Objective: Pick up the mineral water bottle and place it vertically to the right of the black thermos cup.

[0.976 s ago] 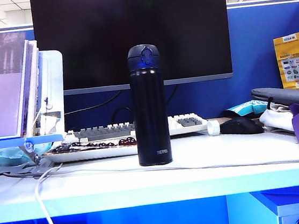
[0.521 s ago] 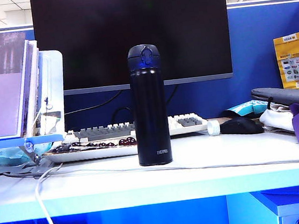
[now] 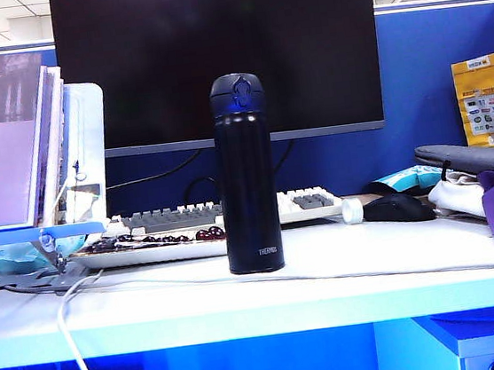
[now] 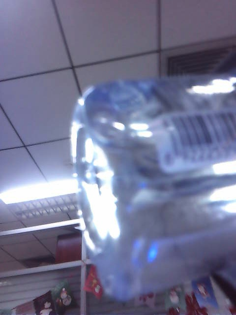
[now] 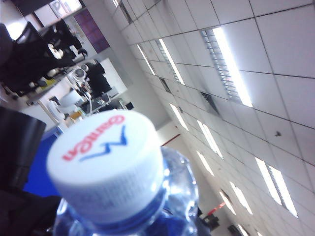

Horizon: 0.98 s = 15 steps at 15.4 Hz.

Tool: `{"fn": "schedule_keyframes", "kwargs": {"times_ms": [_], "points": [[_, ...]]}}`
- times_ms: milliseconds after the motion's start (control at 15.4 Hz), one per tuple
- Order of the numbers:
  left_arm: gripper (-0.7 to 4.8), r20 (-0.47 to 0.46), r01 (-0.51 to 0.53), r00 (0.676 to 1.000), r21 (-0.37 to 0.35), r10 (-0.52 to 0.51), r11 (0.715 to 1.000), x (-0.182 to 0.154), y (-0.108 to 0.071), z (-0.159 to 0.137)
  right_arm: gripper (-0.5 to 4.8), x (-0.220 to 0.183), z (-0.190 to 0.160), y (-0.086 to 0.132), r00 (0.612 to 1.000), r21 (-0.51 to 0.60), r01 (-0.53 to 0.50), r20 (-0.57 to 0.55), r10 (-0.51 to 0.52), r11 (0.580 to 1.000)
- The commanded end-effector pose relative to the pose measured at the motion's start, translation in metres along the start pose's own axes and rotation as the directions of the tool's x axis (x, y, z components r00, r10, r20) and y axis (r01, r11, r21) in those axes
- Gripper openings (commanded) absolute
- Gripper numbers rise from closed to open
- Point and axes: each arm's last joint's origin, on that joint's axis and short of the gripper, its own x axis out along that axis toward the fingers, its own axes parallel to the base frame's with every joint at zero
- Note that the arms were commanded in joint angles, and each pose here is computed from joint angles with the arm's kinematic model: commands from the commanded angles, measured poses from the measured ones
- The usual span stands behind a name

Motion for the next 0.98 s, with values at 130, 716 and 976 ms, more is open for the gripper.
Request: {"fn": "schedule_keyframes", "kwargs": {"times_ms": [130,716,976], "points": [[4.79,-0.084,0.005,0.996,0.184,0.01,0.983,0.0,-0.003,-0.004,2.01,-0.004,0.023,-0.011,0.993,-0.073,0.119,0.001,-0.12,0.99],[4.79,-0.223,0.143,0.975,0.559,-0.018,0.817,-0.004,-0.021,-0.017,2.01,-0.027,0.087,-0.026,0.93,-0.115,0.346,-0.091,-0.357,0.931],[4.79,-0.283,0.272,0.955,0.725,-0.086,0.633,-0.02,-0.075,-0.047,2.01,-0.049,0.133,-0.026,0.877,-0.108,0.431,-0.184,-0.444,0.896]]}}
